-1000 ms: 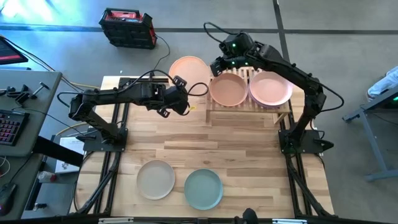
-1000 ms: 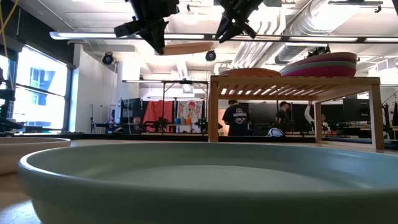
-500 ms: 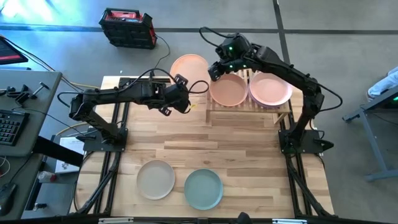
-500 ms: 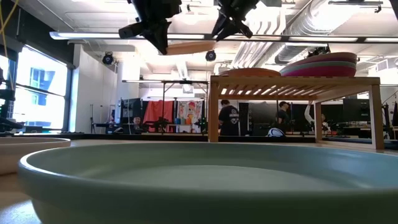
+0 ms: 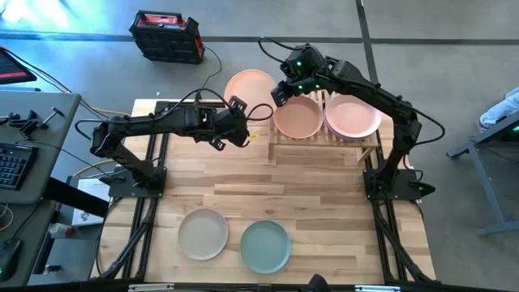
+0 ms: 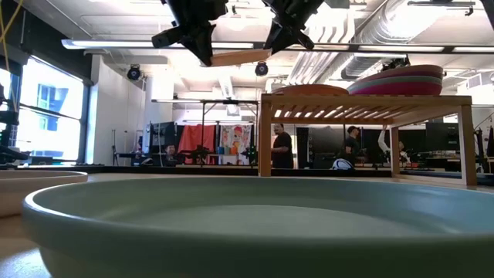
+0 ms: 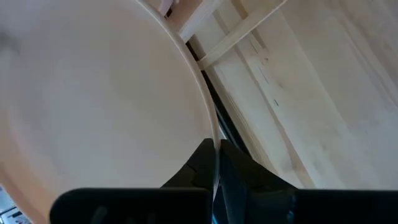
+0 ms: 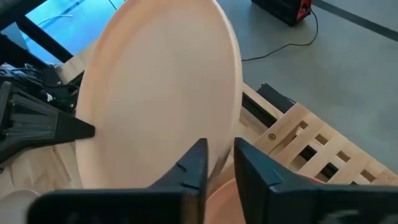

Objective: Place and stack plates onto a shelf
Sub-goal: Stack the light orange plate on top of the brown plate on the shelf

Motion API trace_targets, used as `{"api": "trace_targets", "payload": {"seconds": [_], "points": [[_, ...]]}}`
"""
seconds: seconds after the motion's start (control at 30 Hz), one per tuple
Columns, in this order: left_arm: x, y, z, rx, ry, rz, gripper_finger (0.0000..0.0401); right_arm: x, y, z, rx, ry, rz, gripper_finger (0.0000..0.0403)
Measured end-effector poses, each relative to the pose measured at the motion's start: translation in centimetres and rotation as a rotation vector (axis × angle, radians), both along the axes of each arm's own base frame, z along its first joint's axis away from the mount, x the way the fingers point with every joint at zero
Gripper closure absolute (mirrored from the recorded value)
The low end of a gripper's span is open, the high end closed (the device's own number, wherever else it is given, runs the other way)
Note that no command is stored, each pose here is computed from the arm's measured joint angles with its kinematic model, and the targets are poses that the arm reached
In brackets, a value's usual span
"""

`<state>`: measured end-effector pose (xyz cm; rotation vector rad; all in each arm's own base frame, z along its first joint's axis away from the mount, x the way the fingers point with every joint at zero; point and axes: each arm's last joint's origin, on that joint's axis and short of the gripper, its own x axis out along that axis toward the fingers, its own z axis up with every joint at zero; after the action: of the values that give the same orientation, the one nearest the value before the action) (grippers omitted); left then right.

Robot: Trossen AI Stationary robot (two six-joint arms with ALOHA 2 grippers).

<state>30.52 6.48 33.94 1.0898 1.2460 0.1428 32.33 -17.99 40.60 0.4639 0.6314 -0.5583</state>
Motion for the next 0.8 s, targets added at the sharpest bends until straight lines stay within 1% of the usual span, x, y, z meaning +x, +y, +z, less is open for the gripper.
{"api": "trace_targets", "payload": {"seconds": [0.07, 0.13, 0.23, 0.33, 0.5, 0.67, 0.8], "points": [[0.02, 0.0, 0.01, 0.0, -0.002, 0.0, 0.04, 0.0, -0.01, 0.01, -0.01, 0.004, 0.007, 0.0383], [0.04, 0.0, 0.03, 0.0, -0.005, 0.0, 0.0398, 0.0, -0.01, 0.01, -0.019, 0.009, 0.013, 0.0395], [0.09, -0.02, -0.01, -0.001, -0.005, -0.002, 0.0388, 0.0, -0.01, 0.01, -0.014, 0.006, 0.01, 0.039], [0.18, 0.01, -0.17, -0.003, 0.002, -0.003, 0.0379, -0.01, -0.01, -0.01, -0.018, 0.011, 0.014, 0.04], [0.18, 0.02, -0.18, -0.006, -0.003, 0.005, 0.037, -0.03, -0.01, -0.03, -0.018, 0.014, 0.014, 0.0402], [0.14, 0.19, -0.18, -0.02, -0.025, 0.036, 0.0372, -0.07, -0.03, -0.06, -0.025, 0.023, 0.002, 0.0402], [0.14, 0.18, -0.18, -0.022, -0.028, 0.037, 0.0383, -0.09, -0.02, -0.08, -0.031, 0.029, 0.007, 0.0403]]}}
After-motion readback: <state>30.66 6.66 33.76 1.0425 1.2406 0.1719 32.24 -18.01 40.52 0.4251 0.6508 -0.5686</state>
